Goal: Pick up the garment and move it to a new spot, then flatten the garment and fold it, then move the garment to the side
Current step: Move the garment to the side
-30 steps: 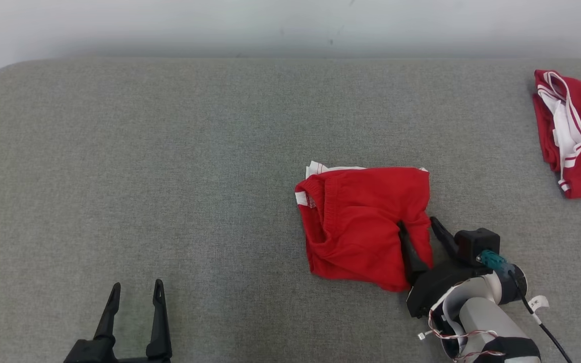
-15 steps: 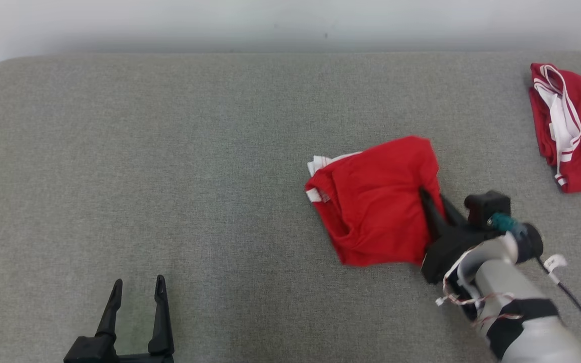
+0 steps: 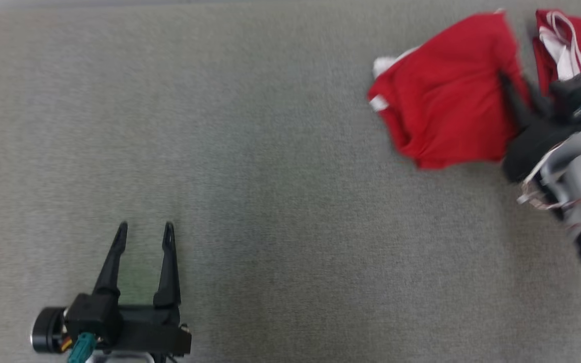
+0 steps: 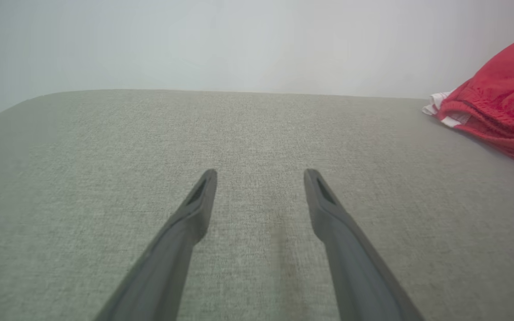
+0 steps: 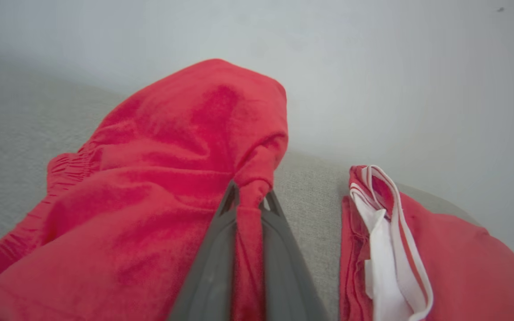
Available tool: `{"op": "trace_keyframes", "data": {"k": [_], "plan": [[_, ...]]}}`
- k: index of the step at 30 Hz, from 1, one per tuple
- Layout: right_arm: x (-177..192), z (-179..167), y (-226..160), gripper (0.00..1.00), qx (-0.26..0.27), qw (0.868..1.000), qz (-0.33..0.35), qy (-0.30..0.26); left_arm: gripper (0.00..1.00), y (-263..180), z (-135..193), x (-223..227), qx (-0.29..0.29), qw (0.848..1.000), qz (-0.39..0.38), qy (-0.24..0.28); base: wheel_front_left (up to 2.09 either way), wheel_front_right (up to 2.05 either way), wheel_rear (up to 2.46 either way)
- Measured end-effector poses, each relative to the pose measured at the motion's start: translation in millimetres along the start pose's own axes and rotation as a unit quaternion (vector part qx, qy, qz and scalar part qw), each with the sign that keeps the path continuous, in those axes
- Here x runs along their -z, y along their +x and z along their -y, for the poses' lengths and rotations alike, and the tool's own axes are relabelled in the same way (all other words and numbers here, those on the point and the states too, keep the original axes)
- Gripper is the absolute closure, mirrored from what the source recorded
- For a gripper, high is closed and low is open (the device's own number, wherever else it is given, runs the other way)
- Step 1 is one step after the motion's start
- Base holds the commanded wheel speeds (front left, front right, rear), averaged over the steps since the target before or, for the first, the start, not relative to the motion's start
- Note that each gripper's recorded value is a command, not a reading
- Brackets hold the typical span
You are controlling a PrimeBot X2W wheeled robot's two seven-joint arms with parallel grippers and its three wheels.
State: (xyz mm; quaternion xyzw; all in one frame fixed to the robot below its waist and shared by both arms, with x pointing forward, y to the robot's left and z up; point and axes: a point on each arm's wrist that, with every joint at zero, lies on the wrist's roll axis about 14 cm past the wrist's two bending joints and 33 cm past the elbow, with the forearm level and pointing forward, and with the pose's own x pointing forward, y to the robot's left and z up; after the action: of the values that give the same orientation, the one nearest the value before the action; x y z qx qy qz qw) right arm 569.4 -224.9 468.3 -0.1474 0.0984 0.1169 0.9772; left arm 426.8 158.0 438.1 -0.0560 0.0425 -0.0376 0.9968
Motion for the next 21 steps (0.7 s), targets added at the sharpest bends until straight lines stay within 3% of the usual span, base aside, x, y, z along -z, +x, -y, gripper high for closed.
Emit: {"op": "trace_keyframes", "data": {"k": [14,21], "plan": [[13.0,110.4,7.3,1.0,0.074,0.992,-0.055,-0.087,0.0,60.9,37.9,5.6,0.083,0.996,0.032,0.027,0.0,0.0,0.0],[7.9,161.7,-17.5,1.0,0.117,0.985,-0.079,-0.104,0.0,73.2,63.3,15.2,0.122,0.992,0.037,0.016,0.0,0.0,0.0]]}}
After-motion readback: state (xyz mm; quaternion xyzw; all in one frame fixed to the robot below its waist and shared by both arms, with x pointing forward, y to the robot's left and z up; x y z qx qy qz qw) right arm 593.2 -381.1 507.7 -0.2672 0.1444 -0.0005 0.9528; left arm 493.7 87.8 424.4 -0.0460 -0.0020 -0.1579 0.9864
